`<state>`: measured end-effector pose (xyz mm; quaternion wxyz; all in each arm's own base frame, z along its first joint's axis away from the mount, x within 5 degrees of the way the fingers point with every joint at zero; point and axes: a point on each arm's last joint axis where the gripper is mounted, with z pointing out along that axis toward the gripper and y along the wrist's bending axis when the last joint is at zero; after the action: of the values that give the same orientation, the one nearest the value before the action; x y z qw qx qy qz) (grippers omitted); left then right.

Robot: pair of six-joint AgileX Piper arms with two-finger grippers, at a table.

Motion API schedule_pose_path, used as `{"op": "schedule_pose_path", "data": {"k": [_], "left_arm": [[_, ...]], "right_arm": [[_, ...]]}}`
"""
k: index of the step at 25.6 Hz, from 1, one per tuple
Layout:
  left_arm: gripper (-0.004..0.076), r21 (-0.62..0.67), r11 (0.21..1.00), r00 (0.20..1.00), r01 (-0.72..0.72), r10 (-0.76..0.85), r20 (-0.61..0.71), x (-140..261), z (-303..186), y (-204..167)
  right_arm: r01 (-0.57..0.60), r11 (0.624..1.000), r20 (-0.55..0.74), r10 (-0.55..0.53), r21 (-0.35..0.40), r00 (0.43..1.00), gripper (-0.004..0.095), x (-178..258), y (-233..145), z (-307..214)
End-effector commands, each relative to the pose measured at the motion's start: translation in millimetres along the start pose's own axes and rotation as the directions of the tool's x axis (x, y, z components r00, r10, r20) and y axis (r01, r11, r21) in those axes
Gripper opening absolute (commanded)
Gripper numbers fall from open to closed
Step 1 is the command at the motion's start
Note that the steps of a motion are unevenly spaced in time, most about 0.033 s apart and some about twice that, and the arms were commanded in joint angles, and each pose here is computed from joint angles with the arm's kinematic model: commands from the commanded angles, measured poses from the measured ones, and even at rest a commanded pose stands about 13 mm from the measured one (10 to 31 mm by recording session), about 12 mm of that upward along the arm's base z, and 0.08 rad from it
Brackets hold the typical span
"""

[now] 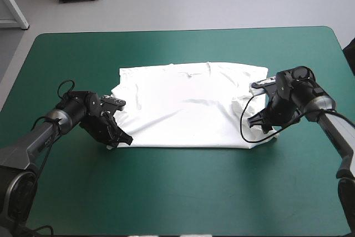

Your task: Fold the cloth

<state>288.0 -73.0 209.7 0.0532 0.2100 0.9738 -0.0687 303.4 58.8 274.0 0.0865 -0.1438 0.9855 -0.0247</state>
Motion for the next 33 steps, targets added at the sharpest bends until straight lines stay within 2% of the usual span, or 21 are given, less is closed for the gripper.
{"op": "schedule_pose_path", "data": {"k": [1, 3, 8, 14, 17, 23, 28, 33], "left_arm": [[-0.0022, 0.042, 0.999, 1.0, 0.006, -0.006, 0.005, 0, -3, -6], [-0.0022, 0.041, 0.999, 1.0, 0.006, -0.006, 0.006, 0, -3, -5], [-0.0022, 0.04, 0.999, 1.0, 0.006, -0.006, 0.01, -1, -3, -5], [-0.0022, 0.042, 0.999, 1.0, 0.007, -0.008, 0.01, -1, -3, -6], [-0.0022, 0.044, 0.999, 1.0, 0.008, -0.009, 0.011, -1, -3, -6], [-0.0022, 0.042, 0.999, 1.0, 0.008, -0.009, 0.024, -3, -5, -6], [-0.0022, 0.026, 1.0, 0.997, -0.004, 0.002, 0.078, -9, -26, -7], [-0.0022, -0.006, 1.0, 0.988, -0.03, 0.03, 0.149, -7, -60, -11]], "right_arm": [[-0.061, 0.998, 0.068, 0.062, -0.011, 0.996, 0.0543, -6, -20, -4], [-0.091, 0.995, 0.061, 0.093, -0.037, 0.994, 0.0543, -7, -28, 3], [-0.11, 0.983, -0.025, 0.107, -0.146, 0.994, 0.0542, -12, -21, 34], [-0.125, 0.979, -0.074, 0.114, -0.163, 0.991, 0.0523, -12, -19, 50], [-0.126, 0.977, -0.091, 0.112, -0.17, 0.99, 0.0386, -12, -18, 55], [-0.084, 0.977, -0.083, 0.069, -0.195, 0.994, -0.0019, -11, -15, 55], [-0.078, 0.976, -0.082, 0.063, -0.202, 0.995, -0.0012, -8, -15, 46], [-0.057, 0.982, -0.006, 0.057, -0.178, 0.998, -0.0013, -1, -17, 13]]}}
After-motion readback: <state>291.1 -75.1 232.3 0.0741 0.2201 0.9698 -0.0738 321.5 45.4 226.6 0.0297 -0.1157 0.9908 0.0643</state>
